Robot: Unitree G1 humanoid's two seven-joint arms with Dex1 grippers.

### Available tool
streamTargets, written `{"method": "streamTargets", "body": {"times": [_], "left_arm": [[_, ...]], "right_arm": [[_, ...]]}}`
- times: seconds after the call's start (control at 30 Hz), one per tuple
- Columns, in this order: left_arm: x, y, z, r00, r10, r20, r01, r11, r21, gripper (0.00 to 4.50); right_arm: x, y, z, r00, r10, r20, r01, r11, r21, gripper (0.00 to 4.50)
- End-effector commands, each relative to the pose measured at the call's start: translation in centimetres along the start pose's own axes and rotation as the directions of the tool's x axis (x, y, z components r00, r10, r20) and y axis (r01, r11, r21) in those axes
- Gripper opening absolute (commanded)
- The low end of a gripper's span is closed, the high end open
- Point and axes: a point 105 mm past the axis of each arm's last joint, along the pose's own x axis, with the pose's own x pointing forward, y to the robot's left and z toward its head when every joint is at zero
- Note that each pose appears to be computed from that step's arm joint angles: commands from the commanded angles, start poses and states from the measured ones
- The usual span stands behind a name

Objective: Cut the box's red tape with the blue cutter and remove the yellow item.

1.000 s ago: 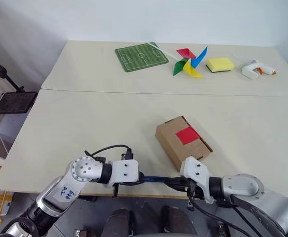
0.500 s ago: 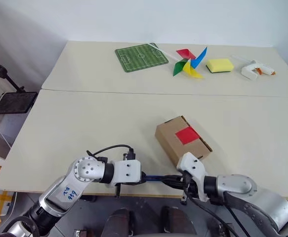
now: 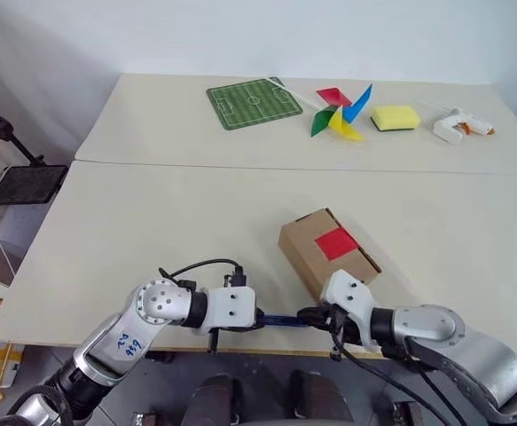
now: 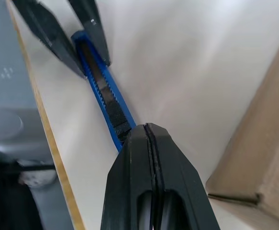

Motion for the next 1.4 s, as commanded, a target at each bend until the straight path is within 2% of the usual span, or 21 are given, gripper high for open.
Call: {"method": "streamTargets", "body": {"times": [0.03, 0.43, 0.67, 1.1, 1.2, 1.4], "left_arm": [[0.5, 0.0, -1.3, 0.999, -0.009, -0.048, 0.008, 0.999, -0.032, 0.45], [0.5, 0.3, -1.4, 0.999, -0.008, -0.051, 0.007, 1.0, -0.027, 0.45], [0.6, 0.2, -1.1, 0.999, -0.021, -0.042, 0.02, 1.0, -0.007, 0.45], [0.7, 0.2, -1.0, 0.999, -0.032, -0.035, 0.033, 0.999, 0.018, 0.45], [0.8, 0.2, -1.0, 0.999, -0.03, -0.035, 0.031, 0.999, 0.022, 0.45], [1.0, 0.3, -0.9, 0.999, -0.027, -0.035, 0.028, 0.999, 0.019, 0.45]], "right_arm": [[0.2, 0.6, -0.7, 0.999, 0.035, -0.016, -0.035, 0.999, -0.014, 0.02], [-0.3, 0.3, -1.1, 0.999, 0.051, -0.004, -0.052, 0.998, -0.045, 0.02], [-1.1, 1.1, 0.8, 0.989, 0.097, 0.111, -0.088, 0.992, -0.09, 0.02], [-1.1, -0.1, -0.2, 0.996, 0.059, 0.062, -0.055, 0.997, -0.058, 0.02], [-0.6, 0.3, -0.5, 0.996, 0.084, 0.038, -0.082, 0.995, -0.064, 0.02], [0.8, 1.3, 0.3, 0.99, 0.124, 0.071, -0.12, 0.991, -0.068, 0.02]]}}
